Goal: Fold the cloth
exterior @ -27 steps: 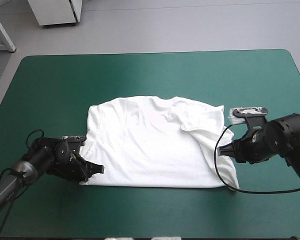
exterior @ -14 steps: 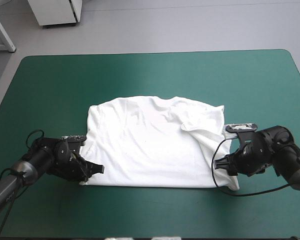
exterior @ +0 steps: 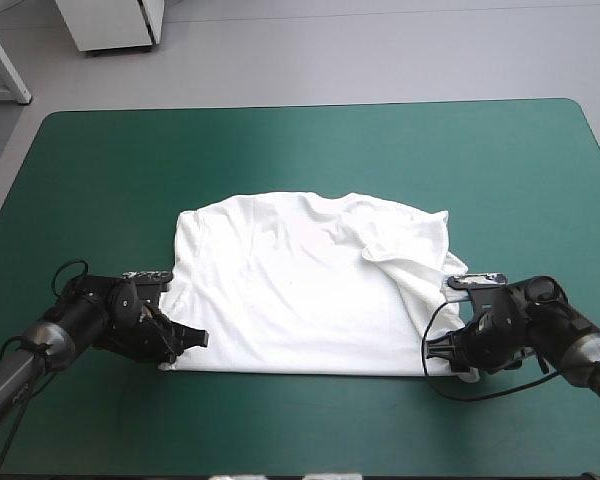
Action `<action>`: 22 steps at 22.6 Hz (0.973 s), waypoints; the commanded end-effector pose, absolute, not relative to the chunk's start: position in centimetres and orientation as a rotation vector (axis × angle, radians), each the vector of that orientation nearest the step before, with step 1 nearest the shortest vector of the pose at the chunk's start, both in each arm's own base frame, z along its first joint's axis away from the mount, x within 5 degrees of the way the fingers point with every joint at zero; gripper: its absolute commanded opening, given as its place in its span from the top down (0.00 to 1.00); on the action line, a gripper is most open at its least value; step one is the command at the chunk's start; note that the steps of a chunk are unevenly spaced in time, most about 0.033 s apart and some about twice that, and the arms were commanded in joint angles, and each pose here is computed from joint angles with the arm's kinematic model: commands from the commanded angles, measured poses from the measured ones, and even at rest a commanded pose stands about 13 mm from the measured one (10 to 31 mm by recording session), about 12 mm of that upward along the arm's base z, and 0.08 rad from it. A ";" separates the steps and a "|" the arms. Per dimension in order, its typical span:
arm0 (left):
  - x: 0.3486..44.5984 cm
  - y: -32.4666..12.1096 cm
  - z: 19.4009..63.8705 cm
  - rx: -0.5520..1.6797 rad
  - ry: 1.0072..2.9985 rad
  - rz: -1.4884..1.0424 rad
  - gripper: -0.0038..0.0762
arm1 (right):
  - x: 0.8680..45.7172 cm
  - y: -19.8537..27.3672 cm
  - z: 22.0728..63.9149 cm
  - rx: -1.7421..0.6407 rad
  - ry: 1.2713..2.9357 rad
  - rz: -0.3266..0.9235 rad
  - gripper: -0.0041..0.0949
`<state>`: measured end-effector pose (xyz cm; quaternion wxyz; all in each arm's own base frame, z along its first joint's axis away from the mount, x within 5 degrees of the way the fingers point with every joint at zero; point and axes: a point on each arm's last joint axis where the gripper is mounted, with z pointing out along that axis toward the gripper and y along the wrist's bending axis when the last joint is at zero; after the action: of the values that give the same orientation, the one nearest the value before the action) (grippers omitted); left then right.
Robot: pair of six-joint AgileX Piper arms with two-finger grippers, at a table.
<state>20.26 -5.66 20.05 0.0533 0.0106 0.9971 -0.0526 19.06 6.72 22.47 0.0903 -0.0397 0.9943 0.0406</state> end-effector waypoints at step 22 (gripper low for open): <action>23.2 -6.2 26.1 0.130 2.896 -0.160 0.96 | 21.3 8.3 27.7 -0.079 2.803 0.322 0.98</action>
<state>22.16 -5.97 22.76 0.0650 0.0368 0.9962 -0.0448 20.28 7.93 24.13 0.1049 -0.0072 0.9900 0.0943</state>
